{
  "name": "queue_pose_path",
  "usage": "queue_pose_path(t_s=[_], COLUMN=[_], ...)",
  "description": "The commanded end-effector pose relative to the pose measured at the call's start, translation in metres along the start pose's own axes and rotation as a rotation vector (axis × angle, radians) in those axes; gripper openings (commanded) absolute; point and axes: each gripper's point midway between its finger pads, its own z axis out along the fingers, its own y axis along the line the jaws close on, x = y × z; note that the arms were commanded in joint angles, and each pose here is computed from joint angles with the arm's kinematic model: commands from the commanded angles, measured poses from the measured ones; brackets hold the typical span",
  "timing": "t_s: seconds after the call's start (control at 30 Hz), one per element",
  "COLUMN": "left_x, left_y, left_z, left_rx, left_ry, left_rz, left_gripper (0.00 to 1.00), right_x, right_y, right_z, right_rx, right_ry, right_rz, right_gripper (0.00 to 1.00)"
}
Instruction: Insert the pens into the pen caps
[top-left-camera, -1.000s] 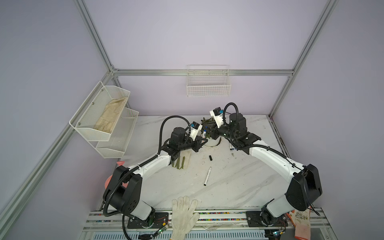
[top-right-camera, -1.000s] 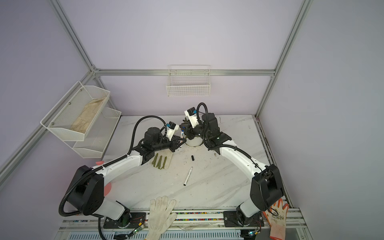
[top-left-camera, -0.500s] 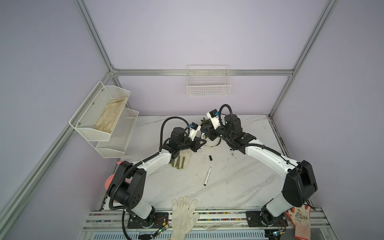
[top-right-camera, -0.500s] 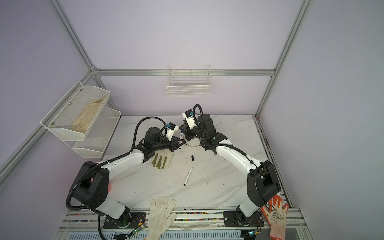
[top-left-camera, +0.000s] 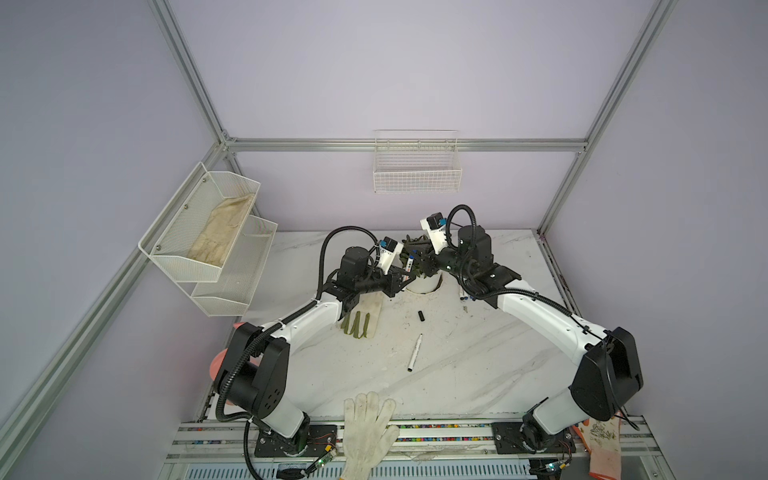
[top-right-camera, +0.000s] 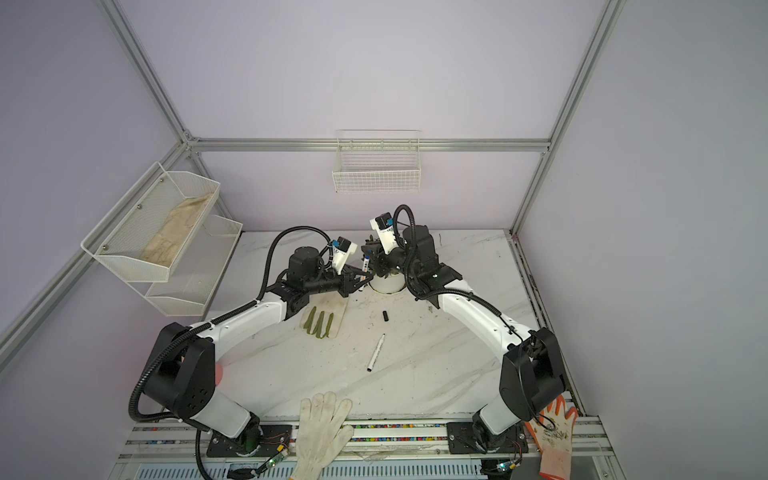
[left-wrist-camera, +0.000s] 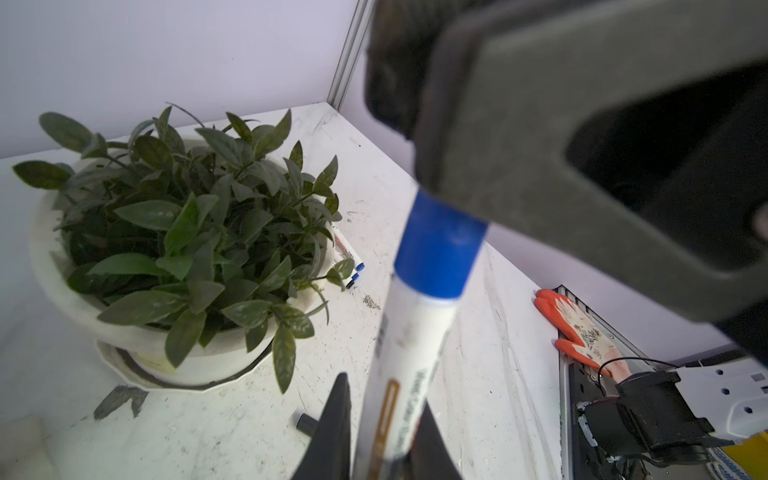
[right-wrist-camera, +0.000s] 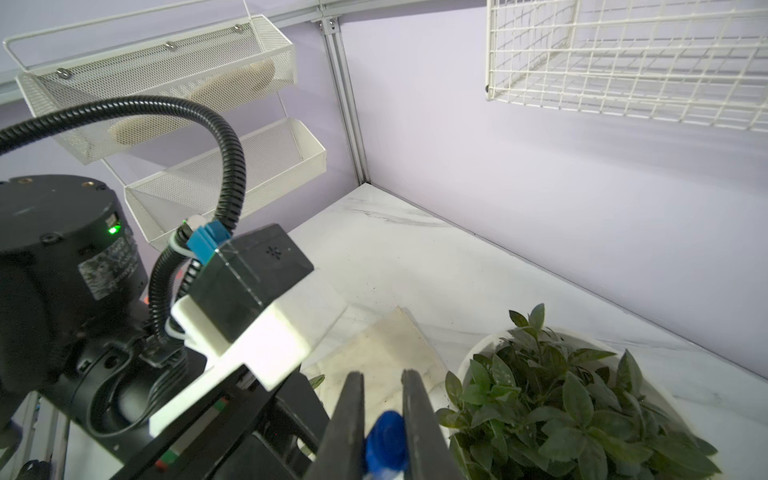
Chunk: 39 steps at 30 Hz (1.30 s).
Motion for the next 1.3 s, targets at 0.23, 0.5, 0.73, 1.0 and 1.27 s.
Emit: queue_pose_path(t_s=[0.23, 0.5, 0.73, 1.0, 1.27], left_x=[-0.303, -0.290, -0.230, -0.131, -0.049], left_y=[0.038, -0.009, -0.028, -0.044, -0.050], left_z=[-0.237, -0.189, -0.132, -0.076, -0.035], left_rx=[-0.601, -0.483, -0.192, -0.088, -0.071], left_ry=[-1.079, -0.947, -0.774, -0.537, -0.367], left_rz=[0.108, 0.275, 0.176, 0.046, -0.070], left_gripper=[0.00, 0.00, 0.00, 0.00, 0.00], right_x=[0.218, 0.188, 0.115, 0.040, 0.005], right_y=[0.060, 0.059, 0.066, 0.055, 0.043], right_z=[-0.054, -0.042, -0.033, -0.028, -0.027], right_rx=[-0.169, -0.172, -0.252, -0.240, -0.179], right_ry=[0.815, 0.722, 0.515, 0.300, 0.209], right_rz=[0.205, 0.143, 0.154, 0.156, 0.130], right_gripper=[0.00, 0.00, 0.00, 0.01, 0.28])
